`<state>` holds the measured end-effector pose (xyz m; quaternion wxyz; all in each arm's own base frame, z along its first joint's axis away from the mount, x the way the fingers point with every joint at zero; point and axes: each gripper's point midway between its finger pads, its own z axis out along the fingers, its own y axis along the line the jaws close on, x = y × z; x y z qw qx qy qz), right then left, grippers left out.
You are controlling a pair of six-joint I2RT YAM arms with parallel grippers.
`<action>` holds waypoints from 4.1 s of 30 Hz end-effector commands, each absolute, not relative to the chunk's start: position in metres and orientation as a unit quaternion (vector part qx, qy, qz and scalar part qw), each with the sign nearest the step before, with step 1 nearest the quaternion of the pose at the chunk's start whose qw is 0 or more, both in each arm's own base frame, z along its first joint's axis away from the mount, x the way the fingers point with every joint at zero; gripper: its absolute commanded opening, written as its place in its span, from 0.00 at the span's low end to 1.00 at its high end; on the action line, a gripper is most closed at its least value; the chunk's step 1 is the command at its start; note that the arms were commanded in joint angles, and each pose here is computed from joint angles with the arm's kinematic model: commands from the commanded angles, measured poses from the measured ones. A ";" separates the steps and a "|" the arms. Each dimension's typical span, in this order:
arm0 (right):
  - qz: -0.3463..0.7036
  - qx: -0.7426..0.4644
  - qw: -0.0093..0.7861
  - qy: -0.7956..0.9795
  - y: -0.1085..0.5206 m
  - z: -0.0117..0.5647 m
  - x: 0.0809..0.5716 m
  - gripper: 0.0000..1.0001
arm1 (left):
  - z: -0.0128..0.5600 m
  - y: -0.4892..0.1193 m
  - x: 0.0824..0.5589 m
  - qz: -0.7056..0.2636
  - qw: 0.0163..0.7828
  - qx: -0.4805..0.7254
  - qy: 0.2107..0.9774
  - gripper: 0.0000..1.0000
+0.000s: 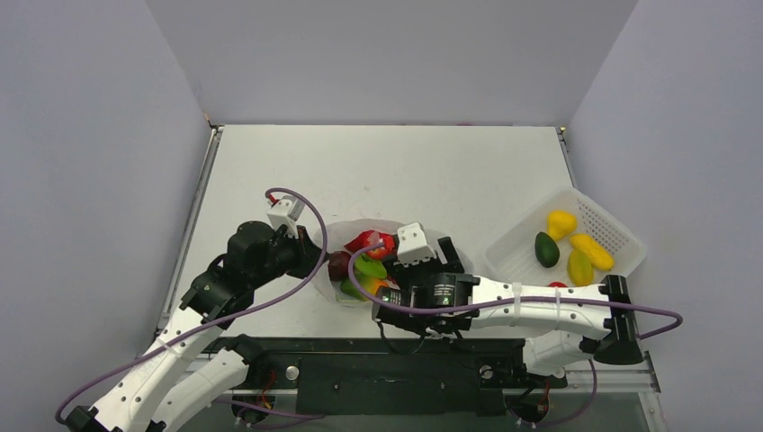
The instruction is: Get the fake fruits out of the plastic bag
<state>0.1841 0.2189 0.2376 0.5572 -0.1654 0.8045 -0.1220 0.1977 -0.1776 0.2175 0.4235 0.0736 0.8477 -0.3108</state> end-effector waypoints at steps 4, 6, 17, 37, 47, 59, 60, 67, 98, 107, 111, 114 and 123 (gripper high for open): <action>-0.203 -0.151 0.584 0.771 0.193 0.220 0.198 0.81 | 0.235 -0.176 0.202 -0.314 0.447 0.076 0.834 0.00; -0.194 -0.138 0.588 0.773 0.199 0.209 0.202 0.83 | 0.235 -0.177 0.202 -0.315 0.447 0.076 0.834 0.00; 0.086 -0.132 0.520 0.840 0.262 0.151 0.211 0.20 | 0.227 -0.196 0.203 -0.365 0.429 0.067 0.824 0.00; 0.686 -0.037 0.441 0.578 0.296 0.363 0.332 0.00 | 0.410 -0.171 0.297 -0.721 0.470 0.037 0.508 0.00; 0.590 -0.056 0.401 0.699 0.291 0.267 0.361 0.00 | 0.273 -0.167 0.298 -0.665 0.388 -0.049 0.636 0.00; 0.286 -0.074 0.326 0.898 0.219 0.096 0.299 0.03 | 0.182 -0.162 0.229 -0.558 0.367 -0.059 0.742 0.00; 0.250 -0.081 0.311 0.913 0.208 0.093 0.282 0.08 | 0.185 -0.162 0.222 -0.556 0.367 -0.057 0.744 0.00; 0.148 -0.085 0.368 0.914 0.190 0.120 0.243 0.50 | 0.180 -0.167 0.202 -0.555 0.356 -0.056 0.750 0.22; 0.288 -0.138 0.400 0.859 0.312 0.139 0.209 0.43 | 0.270 -0.115 0.188 -0.339 0.465 -0.039 0.817 0.76; 0.273 -0.124 0.408 0.862 0.294 0.126 0.200 0.41 | 0.298 -0.212 0.212 -0.314 0.486 0.300 0.759 0.90; 0.283 -0.101 0.425 0.854 0.287 0.137 0.202 0.42 | 0.267 -0.245 0.233 -0.215 0.441 0.411 0.768 0.92; 0.303 -0.083 0.435 0.844 0.288 0.144 0.203 0.42 | 0.257 -0.258 0.241 -0.178 0.428 0.472 0.750 0.93; 0.347 -0.028 0.437 0.829 0.282 0.144 0.199 0.42 | 0.188 -0.261 0.267 -0.086 0.404 0.514 0.752 0.92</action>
